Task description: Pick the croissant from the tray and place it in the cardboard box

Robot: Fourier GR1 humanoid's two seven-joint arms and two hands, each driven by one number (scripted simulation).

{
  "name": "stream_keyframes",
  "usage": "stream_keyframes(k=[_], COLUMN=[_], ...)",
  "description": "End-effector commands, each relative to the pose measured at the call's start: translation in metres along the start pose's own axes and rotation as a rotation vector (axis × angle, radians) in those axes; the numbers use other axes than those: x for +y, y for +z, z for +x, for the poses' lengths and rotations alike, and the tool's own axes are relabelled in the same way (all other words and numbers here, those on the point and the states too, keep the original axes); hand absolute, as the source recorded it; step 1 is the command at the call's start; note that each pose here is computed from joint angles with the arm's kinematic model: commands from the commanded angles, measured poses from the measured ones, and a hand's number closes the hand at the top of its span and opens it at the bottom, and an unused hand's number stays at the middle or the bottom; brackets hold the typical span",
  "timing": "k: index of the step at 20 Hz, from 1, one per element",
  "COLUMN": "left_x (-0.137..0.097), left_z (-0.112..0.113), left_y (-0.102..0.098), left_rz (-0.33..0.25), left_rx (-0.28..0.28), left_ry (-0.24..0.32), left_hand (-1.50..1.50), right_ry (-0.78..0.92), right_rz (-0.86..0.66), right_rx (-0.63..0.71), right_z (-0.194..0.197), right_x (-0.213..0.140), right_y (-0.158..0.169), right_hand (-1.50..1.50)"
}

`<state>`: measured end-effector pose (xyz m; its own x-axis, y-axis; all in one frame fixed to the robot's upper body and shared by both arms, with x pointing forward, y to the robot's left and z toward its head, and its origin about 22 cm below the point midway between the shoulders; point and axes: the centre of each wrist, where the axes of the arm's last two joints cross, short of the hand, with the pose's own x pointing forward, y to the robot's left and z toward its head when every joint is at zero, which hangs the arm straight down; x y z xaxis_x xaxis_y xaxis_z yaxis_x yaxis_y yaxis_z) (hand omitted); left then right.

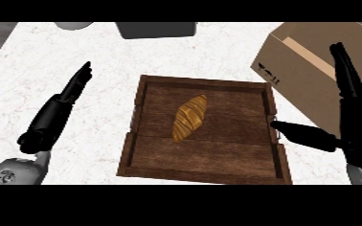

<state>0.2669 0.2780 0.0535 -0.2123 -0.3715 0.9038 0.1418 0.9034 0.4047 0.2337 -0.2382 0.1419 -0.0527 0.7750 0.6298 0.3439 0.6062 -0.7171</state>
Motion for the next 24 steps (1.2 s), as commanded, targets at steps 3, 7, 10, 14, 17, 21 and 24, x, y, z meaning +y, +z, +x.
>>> stream_keyframes(k=[3, 7, 10, 14, 17, 21, 24], left_x=[0.000, -0.004, -0.006, -0.012, -0.010, -0.018, -0.011], left_z=[0.003, 0.018, 0.024, 0.014, 0.016, 0.023, 0.020], left_y=[-0.009, -0.026, -0.032, -0.026, -0.030, -0.035, -0.031], left_rz=[-0.042, -0.092, -0.091, -0.093, -0.098, -0.111, -0.104], left_rx=[-0.030, -0.049, -0.059, -0.051, -0.051, -0.059, -0.062], left_ry=[0.001, 0.006, 0.011, 0.011, 0.015, 0.004, 0.019], left_hand=[0.00, 0.00, 0.00, 0.00, 0.00, 0.00, 0.00], right_ry=[0.263, 0.389, 0.421, 0.535, 0.520, 0.531, 0.531], right_rz=[0.154, 0.319, 0.398, 0.451, 0.487, 0.547, 0.580], right_rx=[0.112, 0.155, 0.196, 0.255, 0.289, 0.331, 0.372], right_z=[0.036, 0.066, 0.089, 0.101, 0.120, 0.131, 0.137], right_x=[0.005, 0.018, 0.031, 0.053, 0.061, 0.091, 0.115], right_y=[0.022, 0.032, 0.031, 0.023, 0.012, 0.001, -0.003], right_hand=[-1.50, -1.50, -1.50, -1.50, -1.50, -1.50, -1.50])
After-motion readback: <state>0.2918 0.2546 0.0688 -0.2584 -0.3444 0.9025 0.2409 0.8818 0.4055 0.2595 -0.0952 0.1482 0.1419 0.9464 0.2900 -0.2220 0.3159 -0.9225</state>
